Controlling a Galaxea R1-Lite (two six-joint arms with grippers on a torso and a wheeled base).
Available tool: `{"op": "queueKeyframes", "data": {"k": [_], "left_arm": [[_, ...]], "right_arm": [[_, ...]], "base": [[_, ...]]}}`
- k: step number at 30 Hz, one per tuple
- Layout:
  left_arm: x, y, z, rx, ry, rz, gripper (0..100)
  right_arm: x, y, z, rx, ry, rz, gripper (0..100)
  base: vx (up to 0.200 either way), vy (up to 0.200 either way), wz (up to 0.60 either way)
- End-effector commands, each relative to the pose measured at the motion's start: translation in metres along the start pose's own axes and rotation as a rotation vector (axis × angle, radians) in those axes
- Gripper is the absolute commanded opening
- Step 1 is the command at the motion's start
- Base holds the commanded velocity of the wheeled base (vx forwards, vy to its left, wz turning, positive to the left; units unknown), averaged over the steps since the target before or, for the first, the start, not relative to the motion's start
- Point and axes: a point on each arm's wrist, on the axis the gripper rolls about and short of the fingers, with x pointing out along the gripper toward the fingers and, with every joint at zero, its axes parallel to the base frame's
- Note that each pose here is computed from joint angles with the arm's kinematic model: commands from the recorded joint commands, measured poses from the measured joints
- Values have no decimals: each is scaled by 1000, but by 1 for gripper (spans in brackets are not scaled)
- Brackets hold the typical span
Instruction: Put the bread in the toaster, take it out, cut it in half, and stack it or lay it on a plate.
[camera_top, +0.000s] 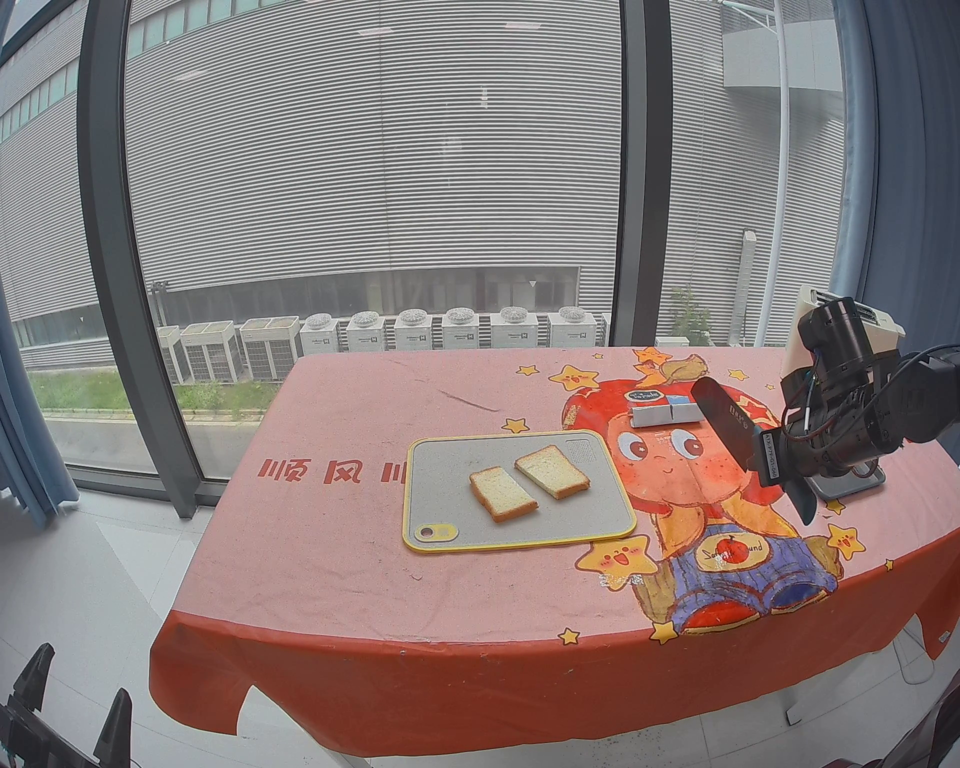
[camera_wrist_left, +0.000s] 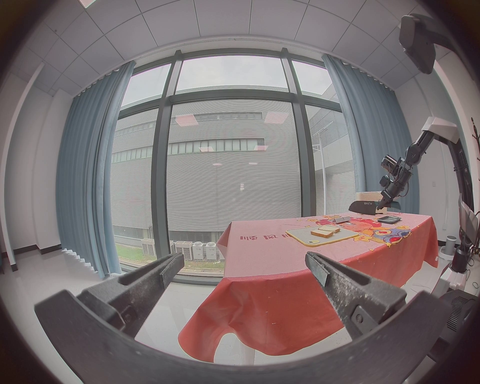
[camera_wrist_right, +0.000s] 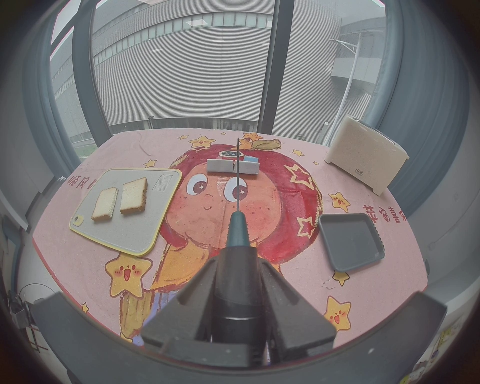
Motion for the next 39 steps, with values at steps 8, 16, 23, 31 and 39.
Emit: {"op": "queueKeyframes", "data": {"k": [8,16,23,31,39], "left_arm": [[0,0,-5,1,6,0,100],[0,0,-5,0,4,1,100],[0,0,-5,-2,4,0,100],[0,0,-5,-2,4,0,100],[0,0,-5,-2,4,1,100]], "right_arm": [[21,5,-8,-4,64,50,0],[34,6,-17,5,-10,45,0],[33,6,-11,12,-61,48,0],[41,6,-5,18,-64,46,0],[61,2,3,32,-51,31,0]], "base": [[0,0,0],[0,0,0],[0,0,0],[0,0,0],[0,0,0]]}}
